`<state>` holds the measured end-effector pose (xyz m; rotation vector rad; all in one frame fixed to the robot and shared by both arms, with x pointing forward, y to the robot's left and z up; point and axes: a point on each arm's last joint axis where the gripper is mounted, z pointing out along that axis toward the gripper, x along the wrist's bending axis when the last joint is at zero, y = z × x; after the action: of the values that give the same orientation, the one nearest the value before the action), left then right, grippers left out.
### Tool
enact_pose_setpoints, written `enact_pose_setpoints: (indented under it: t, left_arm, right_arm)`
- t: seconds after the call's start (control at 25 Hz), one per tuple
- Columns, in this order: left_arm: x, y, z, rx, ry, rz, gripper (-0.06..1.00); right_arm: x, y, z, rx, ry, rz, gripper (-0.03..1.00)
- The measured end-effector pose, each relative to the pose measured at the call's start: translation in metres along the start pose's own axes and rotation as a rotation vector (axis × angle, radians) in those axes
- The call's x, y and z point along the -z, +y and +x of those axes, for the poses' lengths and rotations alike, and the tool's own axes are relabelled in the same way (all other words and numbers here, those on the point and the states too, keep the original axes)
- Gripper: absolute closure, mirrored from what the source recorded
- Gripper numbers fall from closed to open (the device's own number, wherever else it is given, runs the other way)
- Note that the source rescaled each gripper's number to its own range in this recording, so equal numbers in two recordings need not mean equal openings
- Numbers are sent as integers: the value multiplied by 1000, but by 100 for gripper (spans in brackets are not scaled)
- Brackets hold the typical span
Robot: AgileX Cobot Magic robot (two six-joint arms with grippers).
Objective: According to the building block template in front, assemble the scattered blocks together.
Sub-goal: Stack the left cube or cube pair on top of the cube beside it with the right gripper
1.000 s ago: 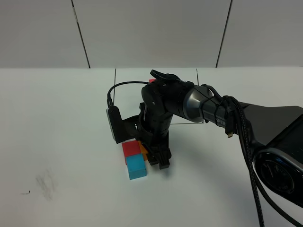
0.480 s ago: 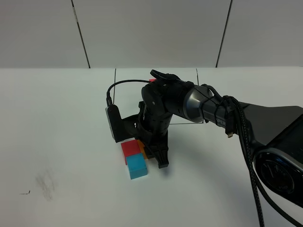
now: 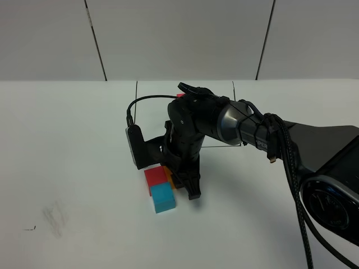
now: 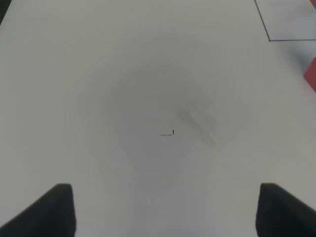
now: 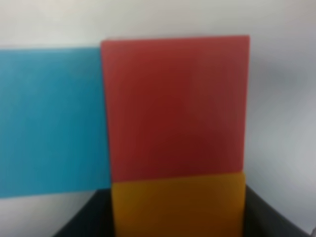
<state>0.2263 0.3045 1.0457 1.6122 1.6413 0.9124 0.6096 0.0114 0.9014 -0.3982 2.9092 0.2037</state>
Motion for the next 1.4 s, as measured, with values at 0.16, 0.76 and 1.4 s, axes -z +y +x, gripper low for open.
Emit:
enact_pose_setpoints:
  t: [0.16,0.76,1.4]
  left_arm:
    - [0,0,0,-1,0,0,9]
    - [0,0,0,-1,0,0,9]
    - [0,0,0,-1,0,0,9]
  right_arm:
    - [0,-1,0,8,2,14,95]
    - [35,5,-18,-66,-4,39,96]
    - [51,3,-19,-202,47,85,96]
